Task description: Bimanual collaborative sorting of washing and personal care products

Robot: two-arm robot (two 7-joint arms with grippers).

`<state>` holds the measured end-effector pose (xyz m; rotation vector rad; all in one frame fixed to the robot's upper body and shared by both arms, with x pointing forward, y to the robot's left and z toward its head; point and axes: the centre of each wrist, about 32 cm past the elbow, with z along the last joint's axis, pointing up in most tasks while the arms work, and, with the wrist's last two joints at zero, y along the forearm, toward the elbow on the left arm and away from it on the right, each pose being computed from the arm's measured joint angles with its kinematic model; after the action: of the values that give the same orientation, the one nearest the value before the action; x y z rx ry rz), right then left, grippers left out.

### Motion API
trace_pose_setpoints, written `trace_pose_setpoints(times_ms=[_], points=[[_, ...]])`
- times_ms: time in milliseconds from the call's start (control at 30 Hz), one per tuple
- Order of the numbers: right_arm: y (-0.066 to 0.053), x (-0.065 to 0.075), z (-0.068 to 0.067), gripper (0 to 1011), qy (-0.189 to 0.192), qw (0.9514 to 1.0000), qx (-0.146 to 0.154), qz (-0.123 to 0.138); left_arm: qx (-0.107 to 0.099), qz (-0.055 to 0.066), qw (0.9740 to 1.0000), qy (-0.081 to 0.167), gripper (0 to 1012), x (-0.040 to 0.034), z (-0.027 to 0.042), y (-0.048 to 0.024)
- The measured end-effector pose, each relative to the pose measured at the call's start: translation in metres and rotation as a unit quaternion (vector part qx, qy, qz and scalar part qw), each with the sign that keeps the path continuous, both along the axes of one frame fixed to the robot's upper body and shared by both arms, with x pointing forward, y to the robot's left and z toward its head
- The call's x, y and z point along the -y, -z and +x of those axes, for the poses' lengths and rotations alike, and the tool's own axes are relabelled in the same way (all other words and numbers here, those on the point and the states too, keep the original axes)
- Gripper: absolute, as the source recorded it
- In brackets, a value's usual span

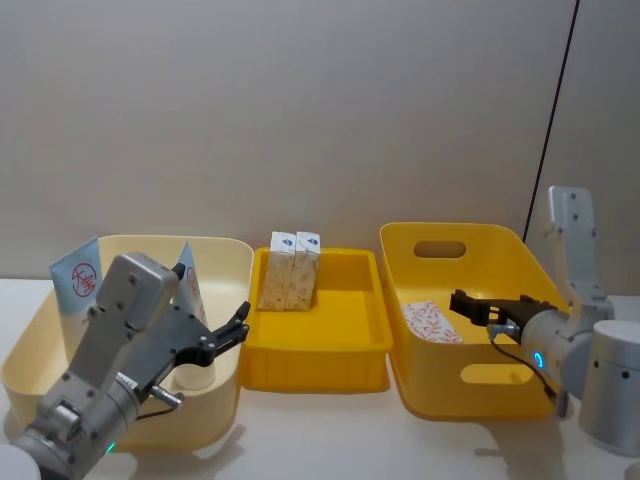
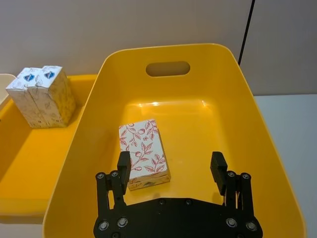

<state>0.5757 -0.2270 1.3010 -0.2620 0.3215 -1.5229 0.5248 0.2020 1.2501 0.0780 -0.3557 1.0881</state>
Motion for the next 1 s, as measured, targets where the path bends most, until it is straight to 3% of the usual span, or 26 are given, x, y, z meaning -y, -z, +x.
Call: trace_pose_setpoints(times_ms=[367, 533, 700, 833, 1000], points=[[0.003, -0.006, -0.017, 1001, 0.000, 0.9983, 0.057, -0.011, -0.023, -0.017, 0.9996, -0.002, 1000, -0.0055, 0.0121, 0.0016], [0.004, -0.009, -0.027, 1001, -0.001, 0.9956, 0.092, -0.019, -0.035, -0.033, 0.9988, -0.008, 999, -0.0080, 0.0170, 0.0052], [0.007, -0.013, -0.036, 1001, -0.001, 0.9918, 0.125, -0.027, -0.039, -0.044, 0.9982, -0.014, 1000, -0.0089, 0.0182, 0.0071], [0.010, -0.017, -0.047, 1001, 0.000, 0.9856, 0.164, -0.038, -0.037, -0.051, 0.9978, -0.019, 999, -0.0089, 0.0165, 0.0078], [0.013, -0.021, -0.054, 1001, 0.000, 0.9800, 0.194, -0.046, -0.029, -0.050, 0.9980, -0.024, 999, -0.0075, 0.0126, 0.0055]])
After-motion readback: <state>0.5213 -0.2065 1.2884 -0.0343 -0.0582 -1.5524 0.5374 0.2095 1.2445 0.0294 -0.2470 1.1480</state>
